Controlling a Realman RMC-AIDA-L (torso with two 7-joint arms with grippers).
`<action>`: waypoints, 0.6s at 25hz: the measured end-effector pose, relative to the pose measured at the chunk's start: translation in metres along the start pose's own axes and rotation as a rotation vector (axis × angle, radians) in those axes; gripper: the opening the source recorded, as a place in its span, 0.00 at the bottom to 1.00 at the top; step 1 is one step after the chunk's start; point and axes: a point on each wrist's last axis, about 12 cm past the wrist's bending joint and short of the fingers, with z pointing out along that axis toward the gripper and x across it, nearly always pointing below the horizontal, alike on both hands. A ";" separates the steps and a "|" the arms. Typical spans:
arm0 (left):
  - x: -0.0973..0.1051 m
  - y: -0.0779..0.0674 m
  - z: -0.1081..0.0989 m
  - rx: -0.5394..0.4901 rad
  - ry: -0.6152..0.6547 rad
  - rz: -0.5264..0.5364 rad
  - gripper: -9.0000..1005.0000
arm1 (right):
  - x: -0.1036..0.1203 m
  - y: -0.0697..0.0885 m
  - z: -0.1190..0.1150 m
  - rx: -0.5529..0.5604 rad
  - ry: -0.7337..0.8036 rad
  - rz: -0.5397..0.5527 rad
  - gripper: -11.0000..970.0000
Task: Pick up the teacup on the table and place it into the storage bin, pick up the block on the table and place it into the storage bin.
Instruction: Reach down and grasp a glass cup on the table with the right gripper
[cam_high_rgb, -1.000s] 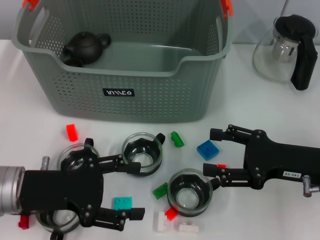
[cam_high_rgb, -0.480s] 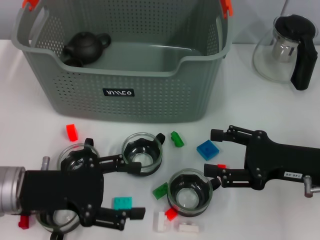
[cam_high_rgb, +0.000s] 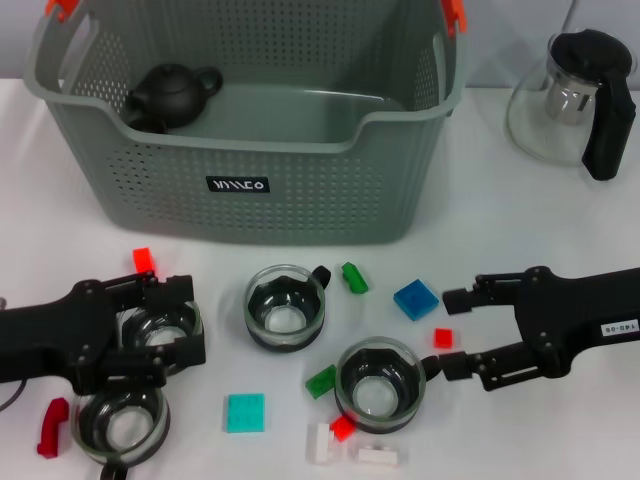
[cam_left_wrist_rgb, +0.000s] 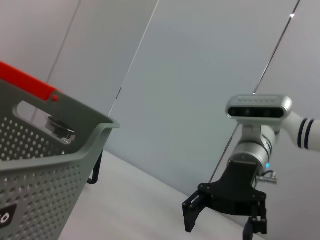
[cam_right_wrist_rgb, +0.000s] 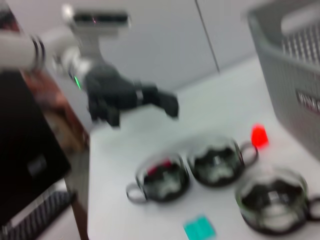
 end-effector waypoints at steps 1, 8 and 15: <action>0.001 0.000 -0.001 -0.001 0.000 -0.004 0.88 | -0.007 -0.001 -0.002 0.009 0.056 0.001 0.94; 0.000 0.001 0.006 0.024 0.032 0.022 0.88 | -0.050 -0.006 0.004 0.005 0.329 -0.026 0.94; -0.002 0.005 0.007 0.000 0.028 0.029 0.89 | -0.080 -0.013 0.018 0.050 0.473 -0.111 0.93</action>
